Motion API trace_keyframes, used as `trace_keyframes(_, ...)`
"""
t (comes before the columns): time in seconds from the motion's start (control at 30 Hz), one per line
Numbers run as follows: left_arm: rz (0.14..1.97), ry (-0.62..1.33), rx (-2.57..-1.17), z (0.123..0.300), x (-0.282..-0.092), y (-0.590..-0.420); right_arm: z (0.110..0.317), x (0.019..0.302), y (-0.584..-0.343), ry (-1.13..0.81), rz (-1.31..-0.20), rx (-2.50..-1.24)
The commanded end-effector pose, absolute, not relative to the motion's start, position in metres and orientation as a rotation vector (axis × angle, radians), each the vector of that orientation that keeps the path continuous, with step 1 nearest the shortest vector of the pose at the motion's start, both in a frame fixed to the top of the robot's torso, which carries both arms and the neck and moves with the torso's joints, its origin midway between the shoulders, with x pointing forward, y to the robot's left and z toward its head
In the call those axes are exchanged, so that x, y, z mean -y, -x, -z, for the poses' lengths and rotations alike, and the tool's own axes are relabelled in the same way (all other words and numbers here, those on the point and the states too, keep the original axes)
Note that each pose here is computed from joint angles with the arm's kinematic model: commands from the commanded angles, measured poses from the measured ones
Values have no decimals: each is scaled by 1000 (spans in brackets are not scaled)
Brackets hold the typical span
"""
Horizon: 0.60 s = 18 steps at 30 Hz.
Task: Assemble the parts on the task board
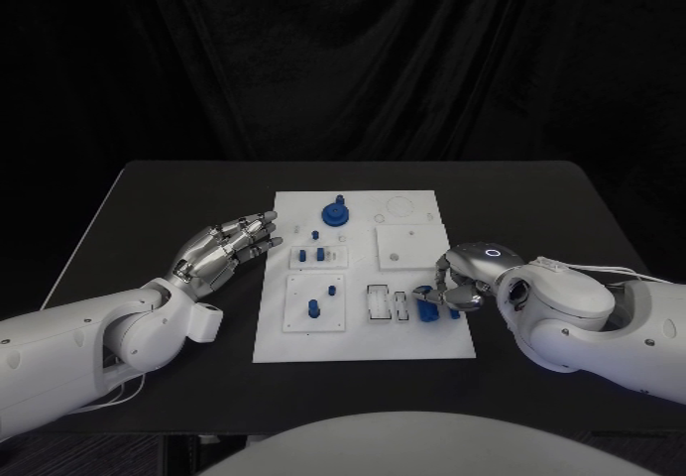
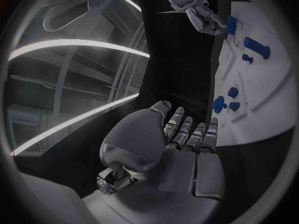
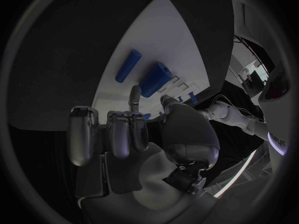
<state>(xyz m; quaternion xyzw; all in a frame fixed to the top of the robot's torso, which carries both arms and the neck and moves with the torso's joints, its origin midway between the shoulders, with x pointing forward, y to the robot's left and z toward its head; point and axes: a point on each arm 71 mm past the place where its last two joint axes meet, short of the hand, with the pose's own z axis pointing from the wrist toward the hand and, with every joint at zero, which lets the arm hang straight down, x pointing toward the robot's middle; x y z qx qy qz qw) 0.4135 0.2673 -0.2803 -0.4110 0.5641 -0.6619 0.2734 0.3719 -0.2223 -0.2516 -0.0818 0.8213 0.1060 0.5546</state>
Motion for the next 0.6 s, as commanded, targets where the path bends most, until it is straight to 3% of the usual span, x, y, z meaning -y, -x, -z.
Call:
trace_keyframes(0.03, 1815, 1096, -1492, 279, -267, -412, 256, 224, -371, 202, -194, -1987)
trace_keyframes(0.6, 1808, 1107, -1506, 282, -267, -411, 265, 217, -374, 231, -213, -2024)
